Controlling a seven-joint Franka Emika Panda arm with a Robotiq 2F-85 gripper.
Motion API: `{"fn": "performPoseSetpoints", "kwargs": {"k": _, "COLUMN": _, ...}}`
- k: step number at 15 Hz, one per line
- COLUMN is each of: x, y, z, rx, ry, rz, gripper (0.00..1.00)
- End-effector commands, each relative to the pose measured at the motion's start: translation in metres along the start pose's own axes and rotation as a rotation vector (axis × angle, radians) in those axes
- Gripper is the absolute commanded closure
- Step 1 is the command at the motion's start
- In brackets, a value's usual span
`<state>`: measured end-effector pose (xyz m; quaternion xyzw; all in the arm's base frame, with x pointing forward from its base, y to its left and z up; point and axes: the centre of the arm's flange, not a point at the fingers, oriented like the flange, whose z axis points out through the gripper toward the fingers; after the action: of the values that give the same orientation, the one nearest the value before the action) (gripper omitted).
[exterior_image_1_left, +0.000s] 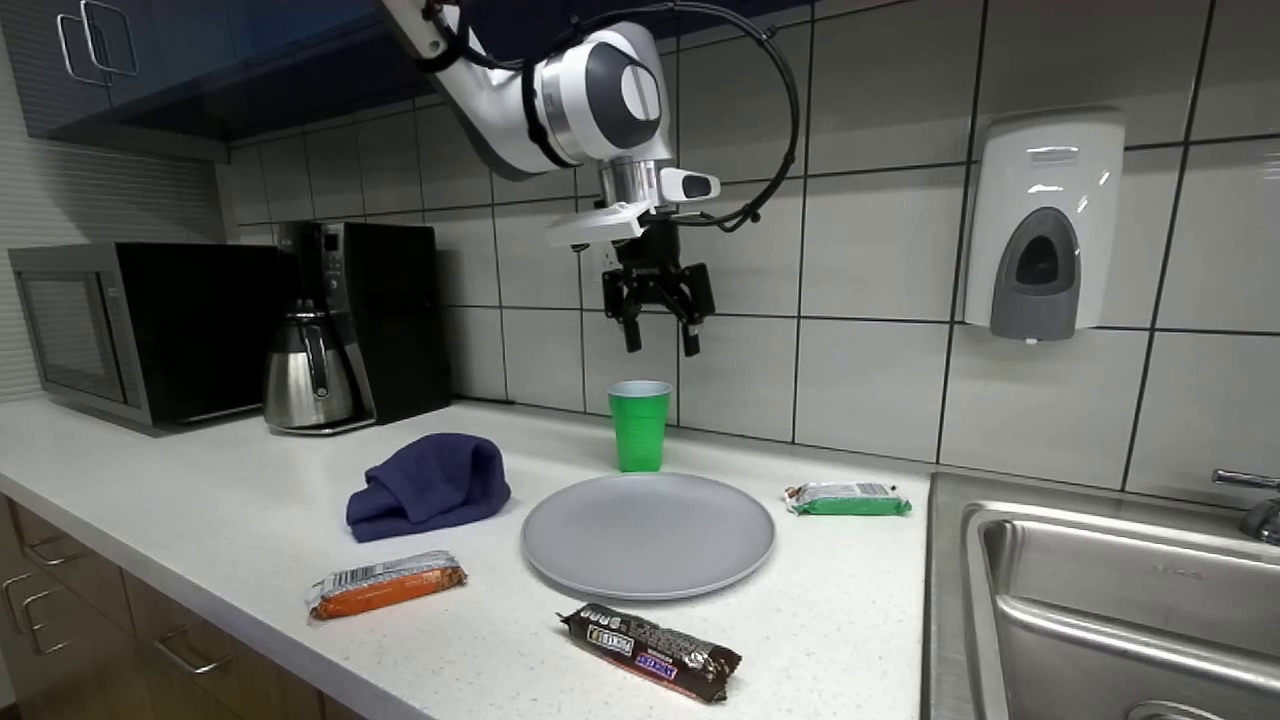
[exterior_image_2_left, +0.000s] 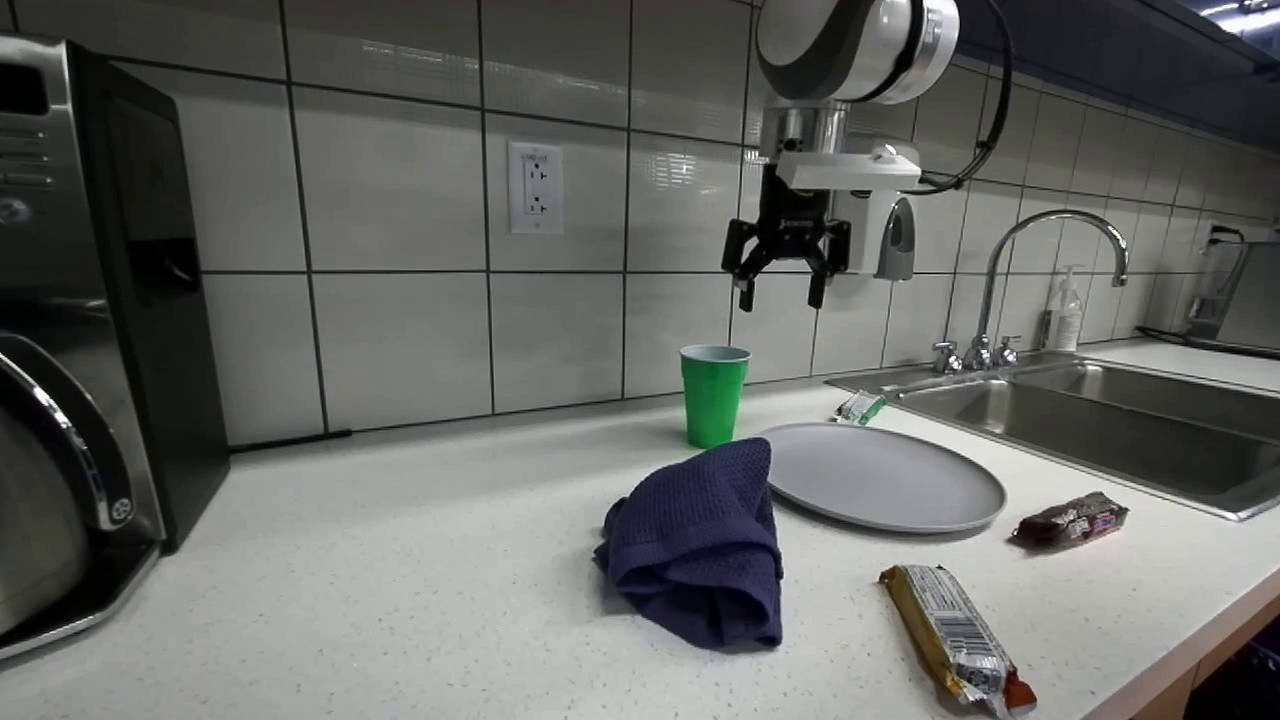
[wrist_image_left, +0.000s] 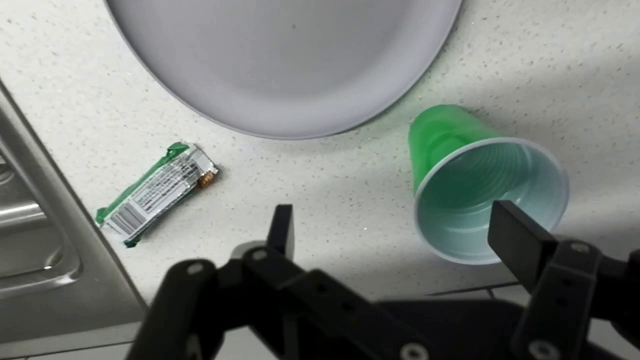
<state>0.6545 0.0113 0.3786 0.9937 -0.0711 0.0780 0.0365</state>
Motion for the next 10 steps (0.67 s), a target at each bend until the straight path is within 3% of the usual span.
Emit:
{"fn": "performPoseSetpoints", "kwargs": {"k": 1, "x": 0.007, "y": 0.017, "z": 0.012, "rx": -0.047, "ry": 0.022, "rz": 0.129, "gripper": 0.0}}
{"fn": "performPoseSetpoints", "kwargs": {"k": 10, "x": 0.02, "y": 0.065, "z": 0.045, "rx": -0.122, "ry": 0.011, "rz": 0.398, "gripper": 0.0}}
